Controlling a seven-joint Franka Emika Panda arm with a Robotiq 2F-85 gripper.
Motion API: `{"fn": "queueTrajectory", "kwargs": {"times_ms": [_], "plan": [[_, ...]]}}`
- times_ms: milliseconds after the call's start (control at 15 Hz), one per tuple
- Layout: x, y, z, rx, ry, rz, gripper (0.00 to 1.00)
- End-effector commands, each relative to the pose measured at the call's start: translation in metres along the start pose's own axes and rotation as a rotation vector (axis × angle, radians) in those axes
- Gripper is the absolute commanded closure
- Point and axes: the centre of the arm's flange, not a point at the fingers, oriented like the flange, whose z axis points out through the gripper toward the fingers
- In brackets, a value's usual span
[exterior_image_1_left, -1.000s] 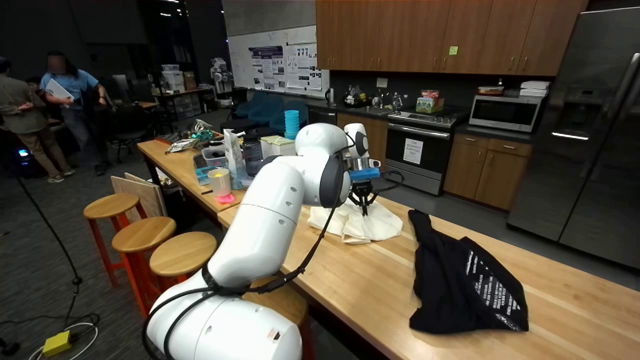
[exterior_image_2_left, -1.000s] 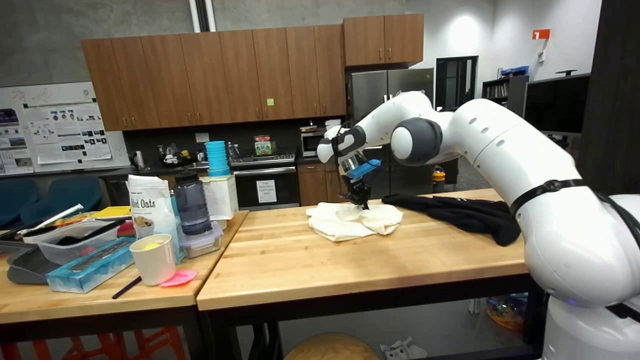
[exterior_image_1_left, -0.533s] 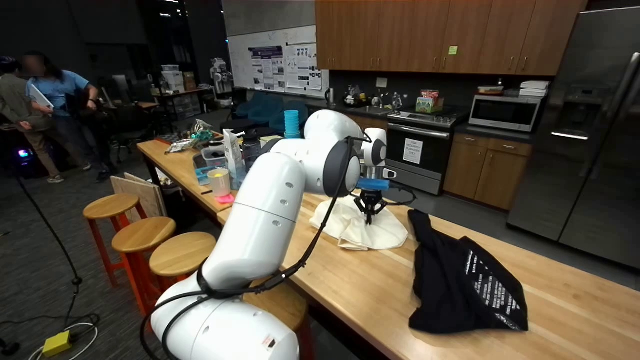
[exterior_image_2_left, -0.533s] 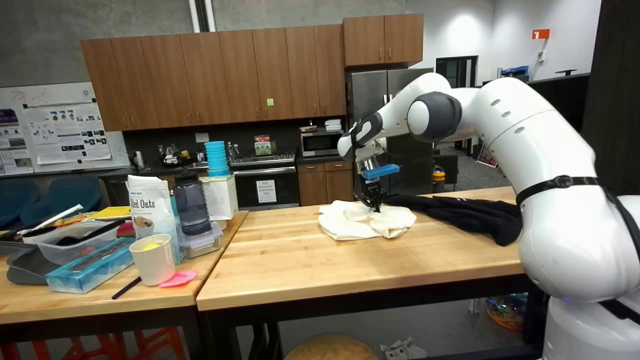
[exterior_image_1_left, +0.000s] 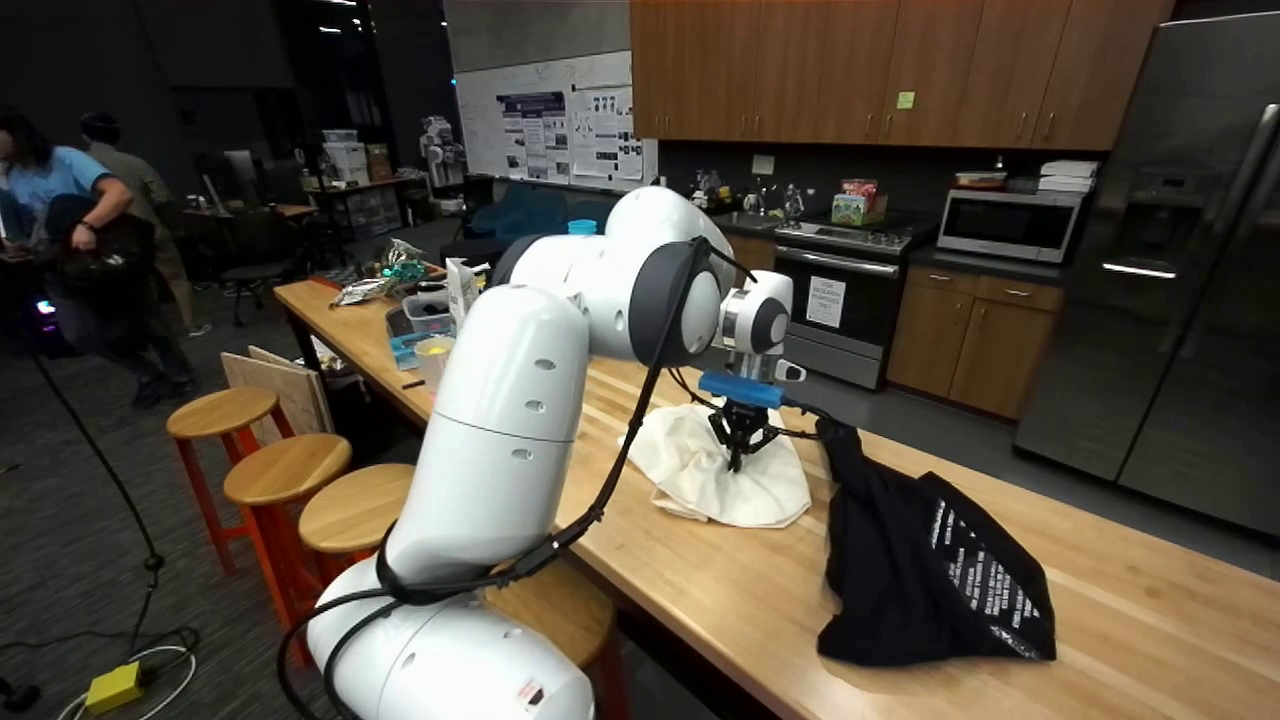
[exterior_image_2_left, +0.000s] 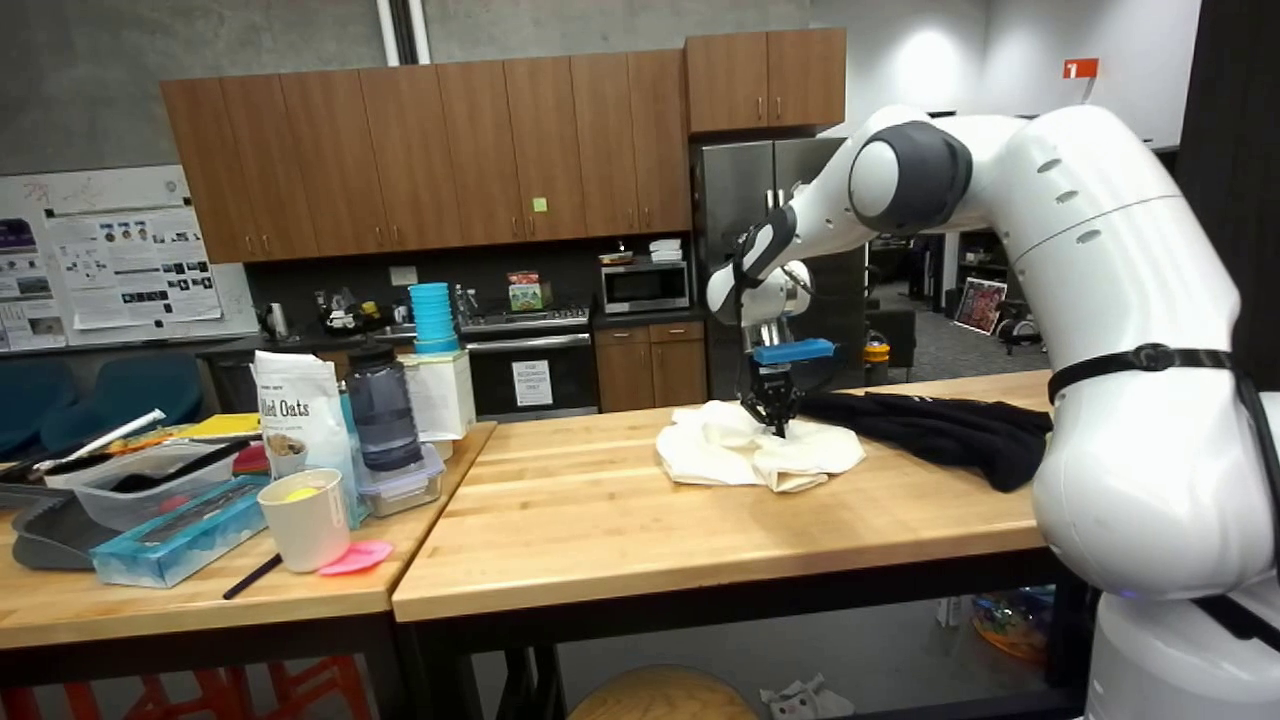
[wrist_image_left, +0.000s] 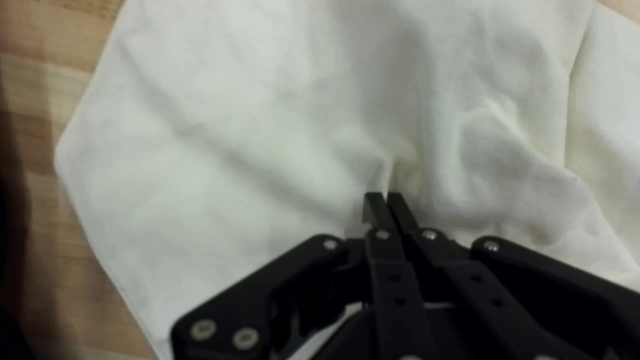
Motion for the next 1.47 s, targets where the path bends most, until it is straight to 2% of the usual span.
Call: {"fn": "queueTrajectory", "kwargs": {"times_ms": [0,533,733,933,1400], "plan": [[-0.013,-0.031,-0.017,-0.056,-0.018,-0.054,1.00],[0.027,-0.139,-0.071,-0.326,-0.153,-0.286,1.00],[0.035,-0.160,-0.078,-0.402,-0.169,-0.331,1.00],[0.036,-0.151,-0.073,-0.410,-0.154,-0.320,1.00],[-0.002,-0.079,-0.062,-0.303,-0.176,-0.202,1.00]]}}
